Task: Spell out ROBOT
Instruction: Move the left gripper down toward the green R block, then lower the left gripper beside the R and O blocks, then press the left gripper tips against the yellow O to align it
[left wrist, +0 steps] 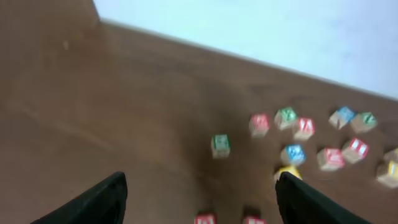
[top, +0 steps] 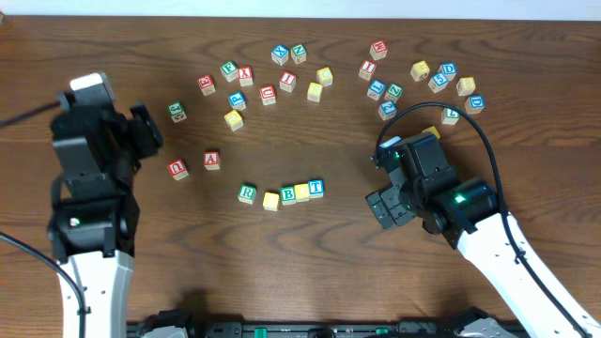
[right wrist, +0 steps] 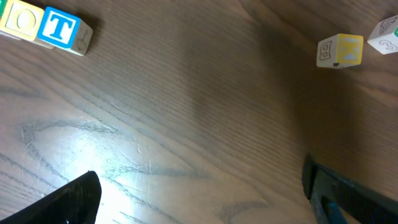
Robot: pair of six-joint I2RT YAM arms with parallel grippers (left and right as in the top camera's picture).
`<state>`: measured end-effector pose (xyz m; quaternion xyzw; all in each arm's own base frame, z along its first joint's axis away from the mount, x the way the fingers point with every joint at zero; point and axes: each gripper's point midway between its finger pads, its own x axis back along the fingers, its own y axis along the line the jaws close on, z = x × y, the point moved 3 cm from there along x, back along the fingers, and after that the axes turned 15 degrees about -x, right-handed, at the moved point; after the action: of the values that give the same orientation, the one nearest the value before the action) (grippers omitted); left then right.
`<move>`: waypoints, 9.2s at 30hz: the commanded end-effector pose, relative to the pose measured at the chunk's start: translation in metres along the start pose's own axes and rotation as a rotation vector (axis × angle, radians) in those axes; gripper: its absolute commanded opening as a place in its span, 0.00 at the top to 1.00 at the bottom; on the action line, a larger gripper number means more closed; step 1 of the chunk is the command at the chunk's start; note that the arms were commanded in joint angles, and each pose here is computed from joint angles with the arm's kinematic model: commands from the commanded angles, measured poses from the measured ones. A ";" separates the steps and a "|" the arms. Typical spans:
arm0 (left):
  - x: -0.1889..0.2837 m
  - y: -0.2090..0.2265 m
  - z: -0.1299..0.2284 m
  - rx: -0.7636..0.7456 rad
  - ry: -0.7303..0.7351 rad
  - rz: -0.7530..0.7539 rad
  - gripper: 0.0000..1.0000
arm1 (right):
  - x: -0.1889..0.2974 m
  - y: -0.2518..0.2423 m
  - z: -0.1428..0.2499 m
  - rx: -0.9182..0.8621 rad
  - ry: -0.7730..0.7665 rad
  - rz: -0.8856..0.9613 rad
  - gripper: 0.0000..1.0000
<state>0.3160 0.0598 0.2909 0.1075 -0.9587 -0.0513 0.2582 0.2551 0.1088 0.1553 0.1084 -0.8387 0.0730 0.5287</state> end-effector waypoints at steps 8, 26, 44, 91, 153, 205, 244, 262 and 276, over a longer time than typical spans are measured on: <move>-0.004 -0.048 0.055 -0.004 0.134 0.118 0.25 | 0.000 -0.004 0.003 -0.191 0.008 0.024 0.01; 0.000 -0.085 0.179 -0.157 0.539 0.227 0.25 | -0.027 -0.004 0.023 -0.222 0.087 0.046 0.01; -0.038 -0.101 0.203 -0.258 0.626 0.270 0.25 | -0.027 -0.004 0.023 -0.222 0.089 0.046 0.01; 0.017 -0.150 0.229 -0.331 0.747 0.466 0.93 | -0.027 -0.004 0.023 -0.222 0.089 0.046 0.01; 0.002 -0.212 0.270 -0.475 0.798 0.656 0.92 | -0.027 -0.004 0.023 -0.223 0.089 0.046 0.01; -0.018 -0.217 0.250 -0.467 0.671 0.644 0.92 | -0.027 -0.004 0.023 -0.223 0.089 0.046 0.01; -0.021 -0.220 0.245 -0.430 0.648 0.637 0.92 | -0.027 -0.004 0.023 -0.223 0.089 0.046 0.01; -0.026 -0.221 0.240 -0.363 0.633 0.590 0.92 | -0.027 -0.004 0.023 -0.222 0.089 0.046 0.01; -0.026 -0.219 0.241 -0.362 0.642 0.583 0.92 | -0.027 -0.004 0.023 -0.223 0.089 0.046 0.01</move>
<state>0.2571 -0.1418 0.0403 -0.2144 -0.7976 -0.1062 0.5538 0.2482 0.1041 0.1244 0.0353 -0.8210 -0.0032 0.5698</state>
